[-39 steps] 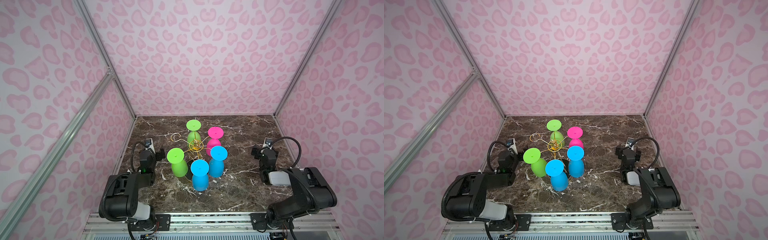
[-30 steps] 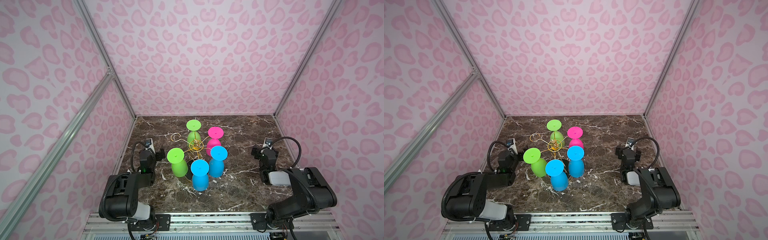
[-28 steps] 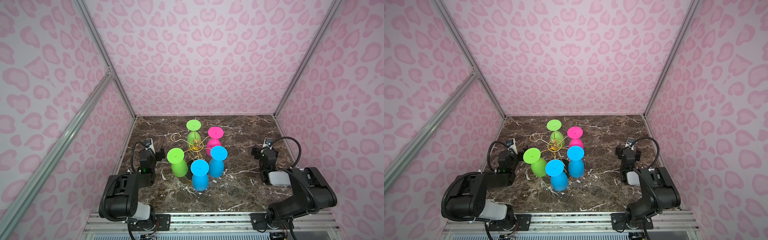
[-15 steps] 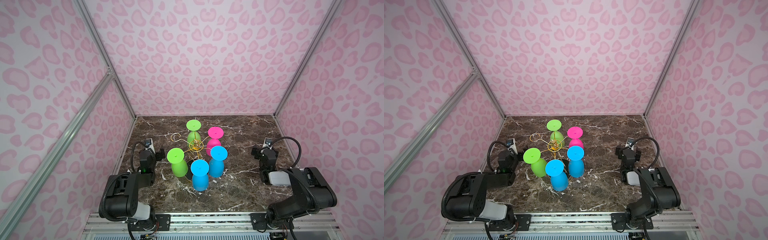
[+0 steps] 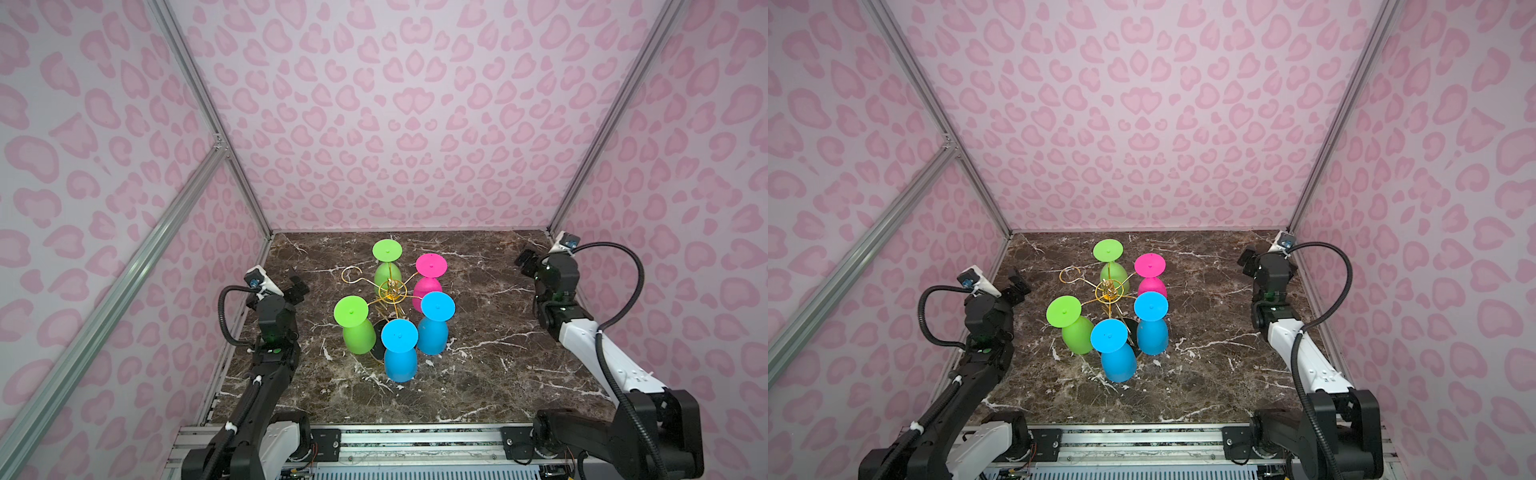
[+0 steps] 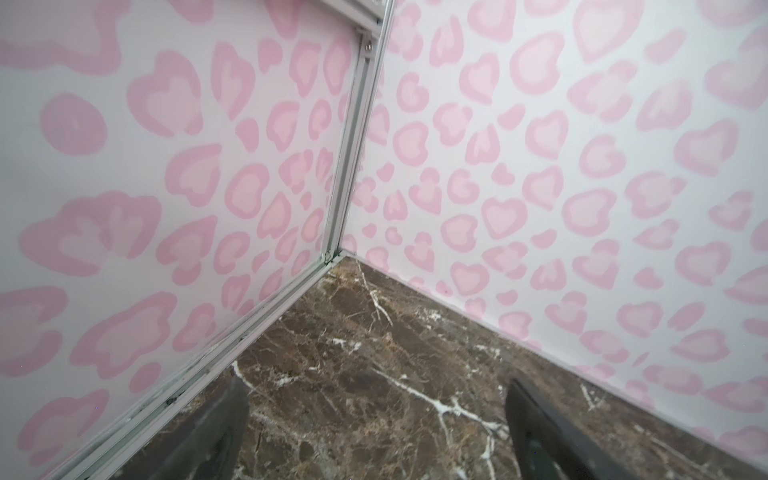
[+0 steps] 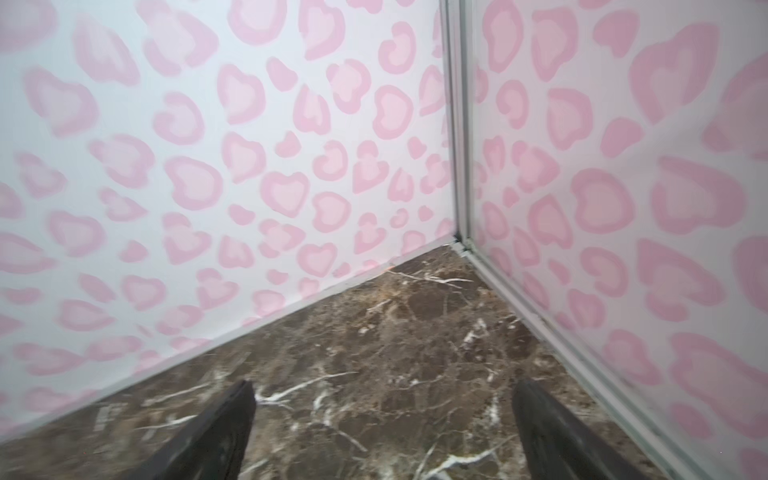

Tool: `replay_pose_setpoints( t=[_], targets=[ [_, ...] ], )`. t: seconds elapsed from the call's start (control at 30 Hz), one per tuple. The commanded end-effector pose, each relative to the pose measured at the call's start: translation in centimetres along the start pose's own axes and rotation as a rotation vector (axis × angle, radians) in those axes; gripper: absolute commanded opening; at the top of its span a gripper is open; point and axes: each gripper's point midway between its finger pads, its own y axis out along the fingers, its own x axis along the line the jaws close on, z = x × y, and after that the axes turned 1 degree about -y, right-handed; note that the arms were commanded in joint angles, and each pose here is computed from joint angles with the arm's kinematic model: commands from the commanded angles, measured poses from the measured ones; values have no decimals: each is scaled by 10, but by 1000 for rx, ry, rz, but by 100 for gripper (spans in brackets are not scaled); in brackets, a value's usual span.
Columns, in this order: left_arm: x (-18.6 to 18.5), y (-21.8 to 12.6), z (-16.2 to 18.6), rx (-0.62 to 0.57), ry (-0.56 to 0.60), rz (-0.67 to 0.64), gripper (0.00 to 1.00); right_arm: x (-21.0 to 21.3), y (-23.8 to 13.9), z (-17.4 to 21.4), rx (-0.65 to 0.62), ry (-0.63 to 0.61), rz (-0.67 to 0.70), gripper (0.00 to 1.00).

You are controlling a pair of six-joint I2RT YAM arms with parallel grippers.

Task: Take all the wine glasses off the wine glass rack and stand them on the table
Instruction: 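Reach the right gripper toward the farthest cyan glass while raising the left arm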

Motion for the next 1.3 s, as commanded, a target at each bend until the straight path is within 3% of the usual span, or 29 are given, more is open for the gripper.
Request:
replay_pose_setpoints(
  t=[0.0,0.07,0.27,0.37,0.53,0.87,1.27],
  targets=[
    [4,-14,0,71,-92,-20,98,33,-32,49,312,294,-307,95],
    [-1,-25,-9,49,-148,27,98,47,-53,34,269,372,-439,89],
    [-17,-51,-41,-37,-217,148,97,87,-111,12,308,396,-656,72],
    [-19,-57,-54,-56,-217,157,97,110,-131,13,385,406,-759,71],
    [-19,-66,-86,-151,-244,148,97,156,-158,34,617,435,-926,67],
    [-31,-75,-105,-172,-236,208,97,190,-203,79,936,425,-1041,48],
    [-30,-79,-103,-165,-211,209,97,201,-226,84,1005,492,-1082,41]
  ],
)
